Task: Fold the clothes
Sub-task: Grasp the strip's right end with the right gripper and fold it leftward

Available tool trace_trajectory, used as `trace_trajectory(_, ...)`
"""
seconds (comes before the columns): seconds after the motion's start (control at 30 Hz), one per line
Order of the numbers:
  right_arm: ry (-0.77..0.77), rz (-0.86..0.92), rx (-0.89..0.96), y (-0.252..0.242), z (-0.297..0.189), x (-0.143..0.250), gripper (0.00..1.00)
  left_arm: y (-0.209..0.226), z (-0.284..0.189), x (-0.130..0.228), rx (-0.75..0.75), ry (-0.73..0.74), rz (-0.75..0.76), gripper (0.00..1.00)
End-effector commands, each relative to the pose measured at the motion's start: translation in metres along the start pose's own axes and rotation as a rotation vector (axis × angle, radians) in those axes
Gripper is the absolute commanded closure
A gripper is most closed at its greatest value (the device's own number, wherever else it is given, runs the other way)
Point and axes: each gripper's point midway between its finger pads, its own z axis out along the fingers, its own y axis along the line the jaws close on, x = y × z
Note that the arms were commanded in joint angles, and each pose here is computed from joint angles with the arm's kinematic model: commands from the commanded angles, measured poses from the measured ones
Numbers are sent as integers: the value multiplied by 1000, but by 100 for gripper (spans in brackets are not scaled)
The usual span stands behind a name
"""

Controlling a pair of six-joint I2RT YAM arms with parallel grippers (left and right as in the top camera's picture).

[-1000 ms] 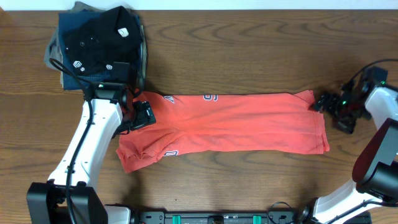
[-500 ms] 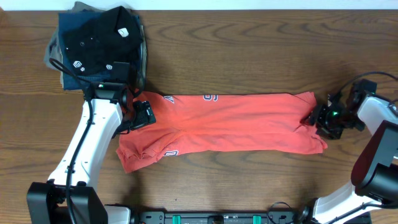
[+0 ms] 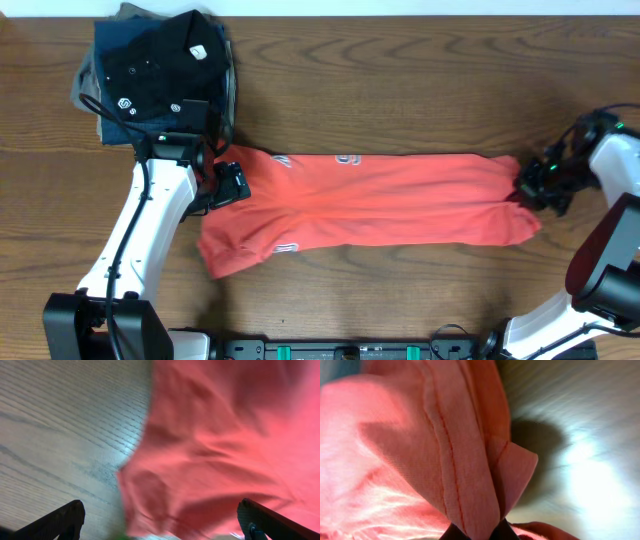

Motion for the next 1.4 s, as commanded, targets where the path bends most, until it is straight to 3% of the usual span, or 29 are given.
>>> trace_trajectory(0.0, -82, 30, 89, -14, -31, -21, 99, 5, 4, 2, -22, 7, -13, 2)
trace_trajectory(0.23, -89, -55, 96, 17, -50, -11, 99, 5, 4, 2, -21, 7, -32, 2)
trace_trajectory(0.5, -78, -261, 103, 83, -29, 18, 99, 3, 5, -1, -14, -6, -40, 2)
trace_trajectory(0.87, -51, -542, 129, 159, 7, 86, 99, 3, 7, -1, -15, -5, -40, 2)
trace_trajectory(1.37, -24, -657, 140, 184, 52, 143, 94, 3, 7, -1, -15, -5, -40, 2)
